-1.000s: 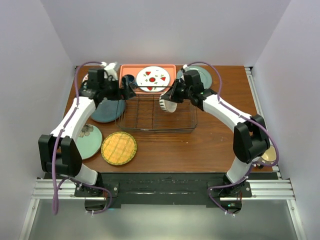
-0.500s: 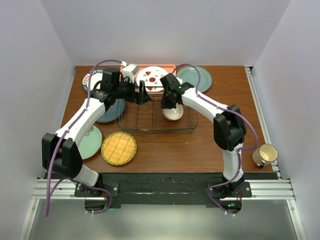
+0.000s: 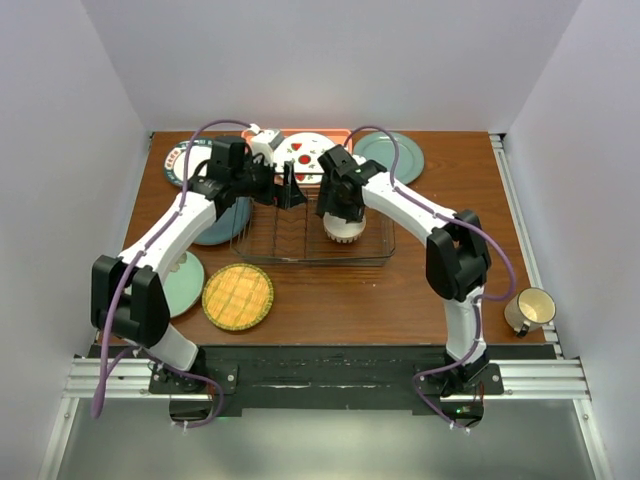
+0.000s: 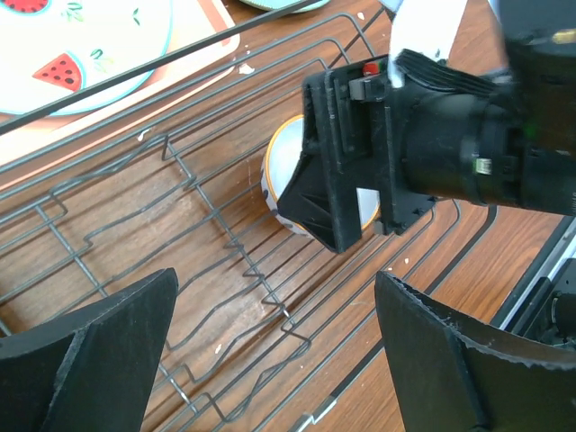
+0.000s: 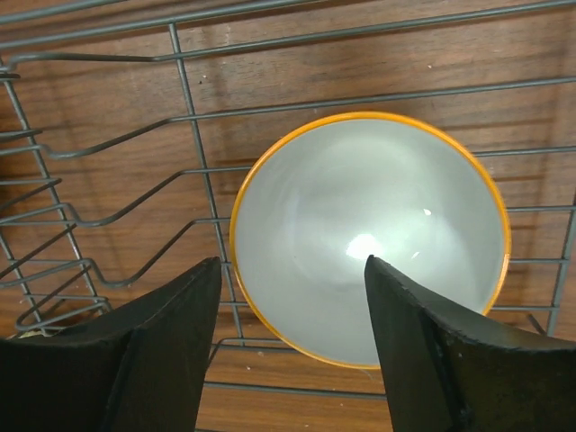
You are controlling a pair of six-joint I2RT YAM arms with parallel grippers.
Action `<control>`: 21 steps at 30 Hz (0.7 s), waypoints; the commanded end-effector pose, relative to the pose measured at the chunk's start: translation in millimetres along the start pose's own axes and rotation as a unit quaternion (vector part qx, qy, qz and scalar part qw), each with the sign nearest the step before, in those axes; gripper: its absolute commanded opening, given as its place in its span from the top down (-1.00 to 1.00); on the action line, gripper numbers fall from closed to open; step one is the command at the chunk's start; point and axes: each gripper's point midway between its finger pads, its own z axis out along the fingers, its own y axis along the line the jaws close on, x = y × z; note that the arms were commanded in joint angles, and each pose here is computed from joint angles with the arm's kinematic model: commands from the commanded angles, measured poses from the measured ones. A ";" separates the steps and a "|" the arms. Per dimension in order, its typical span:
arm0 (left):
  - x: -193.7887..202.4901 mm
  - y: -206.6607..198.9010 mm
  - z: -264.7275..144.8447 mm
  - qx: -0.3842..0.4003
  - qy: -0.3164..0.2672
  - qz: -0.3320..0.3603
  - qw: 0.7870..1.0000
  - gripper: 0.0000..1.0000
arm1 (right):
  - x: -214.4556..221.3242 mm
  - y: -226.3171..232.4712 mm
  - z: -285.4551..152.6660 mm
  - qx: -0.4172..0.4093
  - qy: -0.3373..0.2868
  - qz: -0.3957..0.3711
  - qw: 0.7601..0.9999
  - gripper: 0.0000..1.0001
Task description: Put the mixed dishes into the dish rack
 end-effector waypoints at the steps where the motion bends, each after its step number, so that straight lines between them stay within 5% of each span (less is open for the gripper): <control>1: -25.9 -16.1 6.1 0.036 -0.027 0.028 0.999 -0.92 | -35.5 8.0 -57.1 -0.036 -0.061 0.019 0.997 -0.41; 12: -11.0 -30.5 61.3 0.052 0.018 0.040 0.998 -0.63 | -69.8 -82.6 -137.7 0.029 -0.169 0.112 0.979 -0.43; 21: 8.3 -9.3 115.9 0.000 0.064 0.062 0.996 -0.33 | -59.5 -134.2 -139.9 0.031 -0.177 0.155 0.971 -0.42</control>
